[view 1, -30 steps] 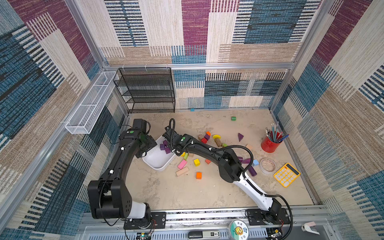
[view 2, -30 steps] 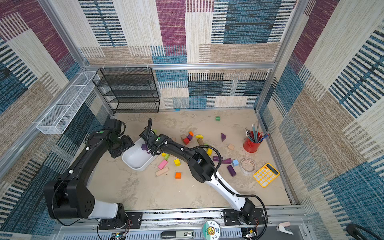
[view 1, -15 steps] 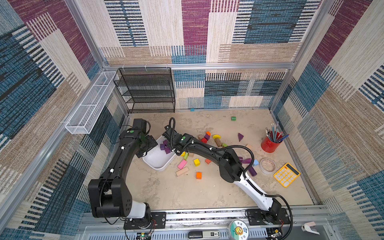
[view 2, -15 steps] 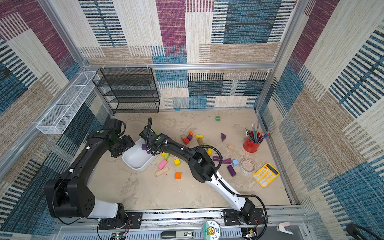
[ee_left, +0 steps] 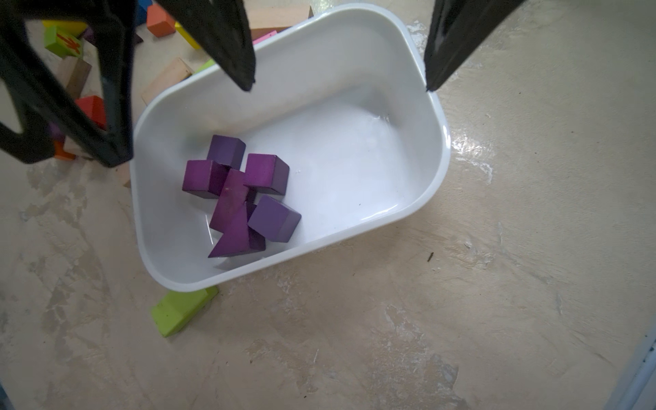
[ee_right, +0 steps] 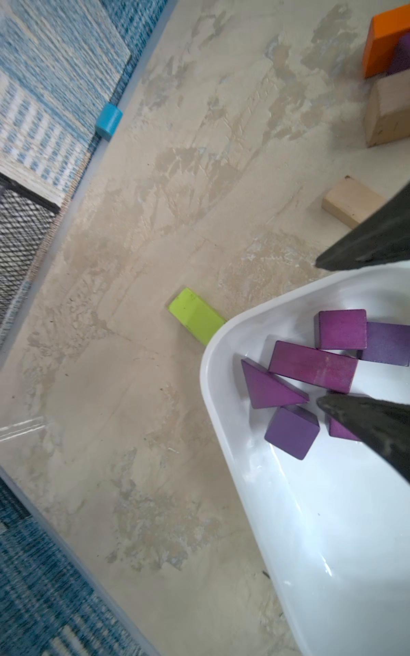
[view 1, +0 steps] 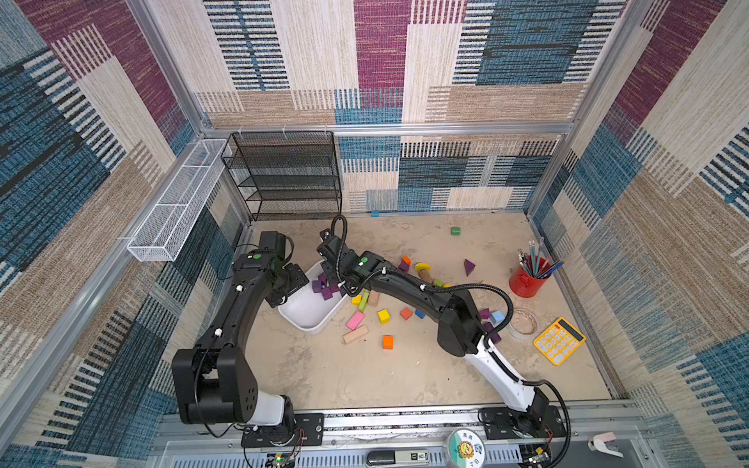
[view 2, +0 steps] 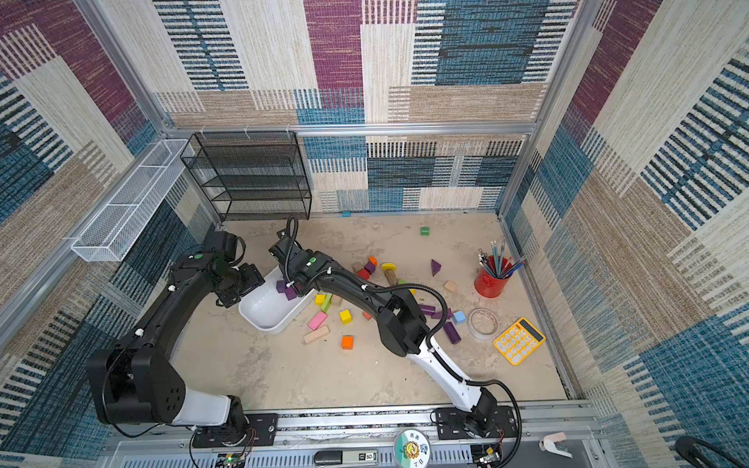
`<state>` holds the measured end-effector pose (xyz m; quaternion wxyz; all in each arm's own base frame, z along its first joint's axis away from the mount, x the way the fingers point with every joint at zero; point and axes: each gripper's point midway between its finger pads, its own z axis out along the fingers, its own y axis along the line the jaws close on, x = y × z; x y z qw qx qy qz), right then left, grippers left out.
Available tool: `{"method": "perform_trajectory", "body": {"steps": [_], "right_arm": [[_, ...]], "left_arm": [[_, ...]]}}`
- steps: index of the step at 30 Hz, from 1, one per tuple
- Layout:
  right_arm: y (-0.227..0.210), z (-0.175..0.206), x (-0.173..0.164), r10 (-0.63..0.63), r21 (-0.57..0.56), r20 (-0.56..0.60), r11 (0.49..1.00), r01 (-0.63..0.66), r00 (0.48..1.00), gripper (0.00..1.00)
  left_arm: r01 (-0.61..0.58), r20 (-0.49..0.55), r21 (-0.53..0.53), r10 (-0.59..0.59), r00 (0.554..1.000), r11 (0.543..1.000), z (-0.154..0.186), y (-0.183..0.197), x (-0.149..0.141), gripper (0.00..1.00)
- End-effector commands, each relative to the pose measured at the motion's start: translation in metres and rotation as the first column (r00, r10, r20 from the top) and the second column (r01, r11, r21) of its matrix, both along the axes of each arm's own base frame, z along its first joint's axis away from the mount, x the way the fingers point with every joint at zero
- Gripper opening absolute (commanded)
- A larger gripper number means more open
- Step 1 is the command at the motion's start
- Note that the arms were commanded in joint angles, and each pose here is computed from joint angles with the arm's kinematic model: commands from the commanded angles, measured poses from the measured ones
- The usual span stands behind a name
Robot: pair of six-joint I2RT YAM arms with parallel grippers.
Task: Pick purple bricks into the storage bin
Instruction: Place the building block in the storage box.
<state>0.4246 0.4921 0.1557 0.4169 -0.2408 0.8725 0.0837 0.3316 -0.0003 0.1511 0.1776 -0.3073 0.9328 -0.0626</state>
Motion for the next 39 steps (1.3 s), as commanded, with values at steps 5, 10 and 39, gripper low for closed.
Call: {"method": "perform_trajectory", "body": {"steps": [5, 10, 39], "right_arm": [[-0.01, 0.038, 0.01, -0.061, 0.039, 0.105, 0.998, 0.058, 0.993, 0.63], [-0.019, 0.049, 0.013, -0.093, 0.028, 0.153, 0.996, 0.089, 0.984, 0.68], [-0.121, 0.135, 0.023, -0.16, 0.214, 0.184, 0.969, 0.119, 0.97, 0.73]], "left_arm": [[0.107, 0.026, -0.071, -0.105, 0.994, 0.992, -0.002, -0.018, 0.008, 0.72], [0.173, 0.05, -0.137, -0.168, 0.985, 0.975, -0.004, -0.034, 0.011, 0.7], [0.532, 0.134, -0.05, -0.522, 0.842, 0.845, 0.008, -0.123, -0.006, 0.71]]}}
